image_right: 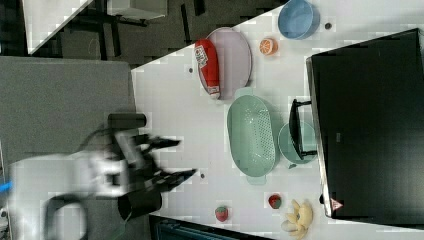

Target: Drag strainer right to left.

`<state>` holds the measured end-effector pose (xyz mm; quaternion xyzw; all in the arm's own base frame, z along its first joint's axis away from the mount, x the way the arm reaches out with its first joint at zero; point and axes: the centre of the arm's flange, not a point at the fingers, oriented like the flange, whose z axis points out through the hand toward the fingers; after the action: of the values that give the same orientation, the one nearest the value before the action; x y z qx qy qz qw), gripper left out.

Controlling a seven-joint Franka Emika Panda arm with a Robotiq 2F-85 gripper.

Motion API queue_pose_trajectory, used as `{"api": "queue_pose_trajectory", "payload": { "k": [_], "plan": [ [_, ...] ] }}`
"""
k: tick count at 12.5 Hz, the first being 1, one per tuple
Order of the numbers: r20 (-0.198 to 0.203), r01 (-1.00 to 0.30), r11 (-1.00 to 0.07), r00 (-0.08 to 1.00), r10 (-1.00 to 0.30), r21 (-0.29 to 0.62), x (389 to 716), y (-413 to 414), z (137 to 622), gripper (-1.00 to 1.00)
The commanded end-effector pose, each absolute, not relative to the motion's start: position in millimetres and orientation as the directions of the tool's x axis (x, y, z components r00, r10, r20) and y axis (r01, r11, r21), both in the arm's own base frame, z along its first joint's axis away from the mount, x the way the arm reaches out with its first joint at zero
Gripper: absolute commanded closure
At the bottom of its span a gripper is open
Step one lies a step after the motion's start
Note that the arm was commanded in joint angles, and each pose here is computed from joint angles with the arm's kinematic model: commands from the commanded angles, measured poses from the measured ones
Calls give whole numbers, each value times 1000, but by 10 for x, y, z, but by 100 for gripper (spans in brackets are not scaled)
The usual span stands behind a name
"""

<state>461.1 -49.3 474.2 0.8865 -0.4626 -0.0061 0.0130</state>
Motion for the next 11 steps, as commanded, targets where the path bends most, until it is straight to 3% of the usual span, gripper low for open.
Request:
{"api": "queue_pose_trajectory", "payload": {
  "k": [1,4,11],
  "plan": [
    [-9,-914,-403,403,-915,46,4662,-412,4045,-100],
    [3,-966,-253,253,-967,45,4702,-355,3391,-100],
    [10,-993,-107,107,-994,55,4817,-157,2100,-100]
  ]
}}
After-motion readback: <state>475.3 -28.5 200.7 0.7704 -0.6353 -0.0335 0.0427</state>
